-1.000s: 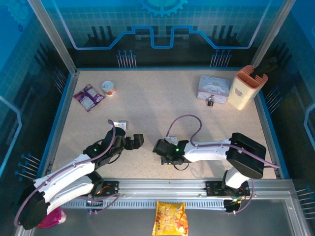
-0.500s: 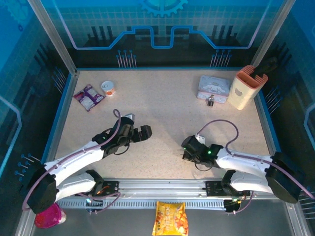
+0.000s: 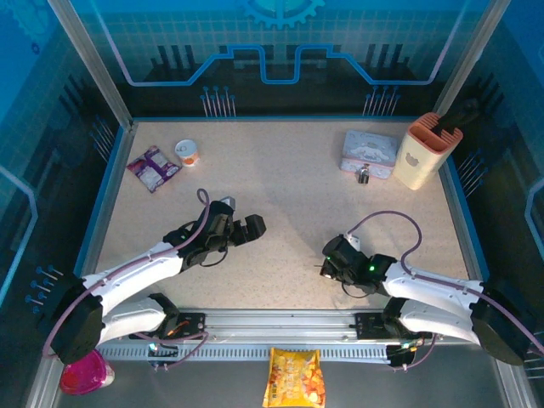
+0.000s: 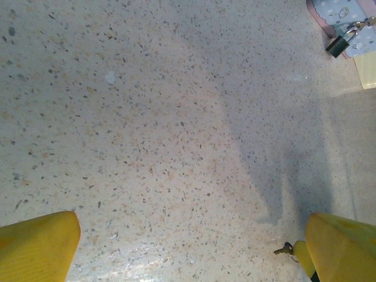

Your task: Unlock the padlock with the key

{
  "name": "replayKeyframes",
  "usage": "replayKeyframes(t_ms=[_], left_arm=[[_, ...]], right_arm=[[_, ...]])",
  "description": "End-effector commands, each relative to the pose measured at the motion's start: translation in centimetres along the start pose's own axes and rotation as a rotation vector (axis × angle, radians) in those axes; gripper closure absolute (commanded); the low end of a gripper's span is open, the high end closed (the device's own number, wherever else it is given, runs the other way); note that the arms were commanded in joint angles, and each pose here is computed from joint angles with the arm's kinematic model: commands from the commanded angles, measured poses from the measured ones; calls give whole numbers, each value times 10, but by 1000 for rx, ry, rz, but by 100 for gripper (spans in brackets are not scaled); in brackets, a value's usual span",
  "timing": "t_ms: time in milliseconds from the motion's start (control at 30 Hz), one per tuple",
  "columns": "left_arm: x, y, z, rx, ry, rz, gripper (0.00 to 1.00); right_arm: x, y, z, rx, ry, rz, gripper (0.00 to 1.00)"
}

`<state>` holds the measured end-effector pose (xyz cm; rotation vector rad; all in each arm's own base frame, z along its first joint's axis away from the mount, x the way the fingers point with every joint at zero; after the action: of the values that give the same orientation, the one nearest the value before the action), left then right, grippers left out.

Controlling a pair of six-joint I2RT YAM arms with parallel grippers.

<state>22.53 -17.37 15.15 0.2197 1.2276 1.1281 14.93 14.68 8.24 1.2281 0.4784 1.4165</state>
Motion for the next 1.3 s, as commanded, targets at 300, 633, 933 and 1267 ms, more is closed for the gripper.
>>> replayKeyframes(t_ms=[300,633,933,1267], left_arm=[[-48,2,-8,57,113,-262,6],[-75,3,-18,65,183,-345,21],[-97,-6,-23,106,192,-376,34],[-118,-14,-37,162,166,-381,46]], right_arm=[[39,25,20,-153,-200,312,100],[54,41,20,-304,-348,441,100],[68,58,30,-384,-360,516,100],[73,59,29,-399,-382,561,100]])
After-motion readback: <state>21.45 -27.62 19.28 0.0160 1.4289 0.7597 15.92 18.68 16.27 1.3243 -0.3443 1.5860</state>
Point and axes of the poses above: each hand's point on the last joint's axis, 136 mm out from that joint toward the fingers, its own y axis back along the fingers, its own x axis along the line the jaws close on, z = x × y, the point moved 6 cm from there along y, back along the fingers, and after that the axes turned 1 degree about y, right-handed, at the moved point
